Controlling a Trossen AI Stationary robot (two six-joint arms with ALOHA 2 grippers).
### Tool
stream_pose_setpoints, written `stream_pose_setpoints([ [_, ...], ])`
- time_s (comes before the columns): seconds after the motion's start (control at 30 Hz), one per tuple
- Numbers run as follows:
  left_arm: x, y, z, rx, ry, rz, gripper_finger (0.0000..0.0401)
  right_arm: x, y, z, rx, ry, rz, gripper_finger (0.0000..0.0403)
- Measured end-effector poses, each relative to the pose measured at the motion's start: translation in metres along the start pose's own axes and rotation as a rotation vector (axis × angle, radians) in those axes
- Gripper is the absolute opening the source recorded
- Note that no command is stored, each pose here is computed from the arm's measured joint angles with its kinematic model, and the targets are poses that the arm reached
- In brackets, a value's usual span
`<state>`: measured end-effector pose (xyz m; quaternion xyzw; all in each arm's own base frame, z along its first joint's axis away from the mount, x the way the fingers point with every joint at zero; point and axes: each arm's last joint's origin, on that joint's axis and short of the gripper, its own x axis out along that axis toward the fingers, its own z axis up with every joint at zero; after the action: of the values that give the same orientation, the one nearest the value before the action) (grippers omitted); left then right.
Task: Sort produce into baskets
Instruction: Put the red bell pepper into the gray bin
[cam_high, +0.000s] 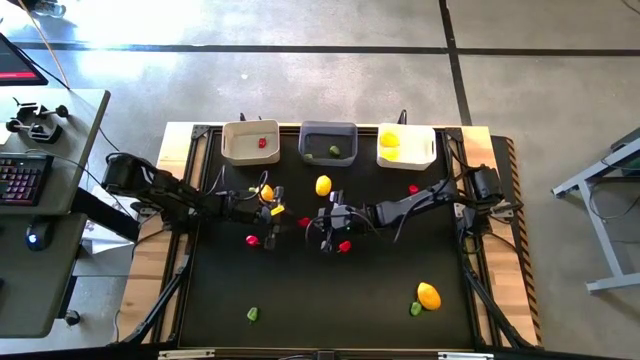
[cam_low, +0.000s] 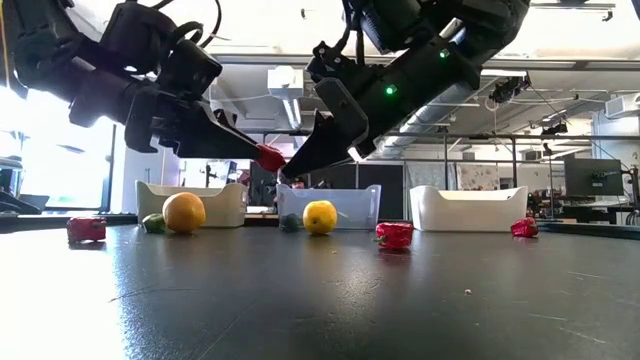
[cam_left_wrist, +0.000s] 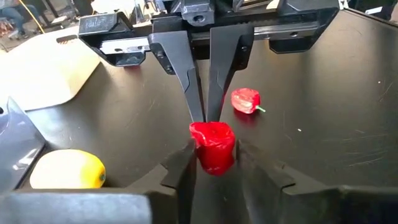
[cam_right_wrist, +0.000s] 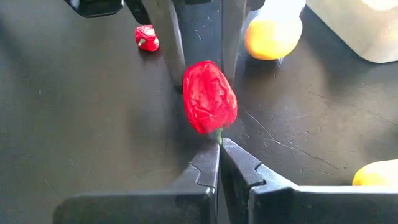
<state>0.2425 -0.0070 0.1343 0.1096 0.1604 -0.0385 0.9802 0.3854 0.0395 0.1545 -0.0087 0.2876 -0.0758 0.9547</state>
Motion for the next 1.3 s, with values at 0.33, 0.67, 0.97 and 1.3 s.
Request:
stream_pose_setpoints([
  [0.33, 0.0, 0.0, 0.0, 0.024, 0.001, 0.0, 0.0036, 0.0, 0.0, 0.0, -0.011, 0.0, -0.004, 0.0033],
  [0.67, -0.003, 0.009, -0.002, 0.011, 0.049, 0.124, 0.0036, -0.006, 0.0, 0.002, -0.028, 0.006, -0.111, 0.0193],
  [0.97, -0.031, 0.053, 0.008, -0.094, 0.066, 0.337, 0.0035, -0.024, -0.001, 0.01, -0.028, 0.019, -0.186, 0.0227],
  [1.3, -0.084, 0.102, -0.002, -0.208, 0.242, 0.763, 0.0035, -0.024, -0.003, 0.006, 0.0, 0.056, -0.202, 0.0227],
])
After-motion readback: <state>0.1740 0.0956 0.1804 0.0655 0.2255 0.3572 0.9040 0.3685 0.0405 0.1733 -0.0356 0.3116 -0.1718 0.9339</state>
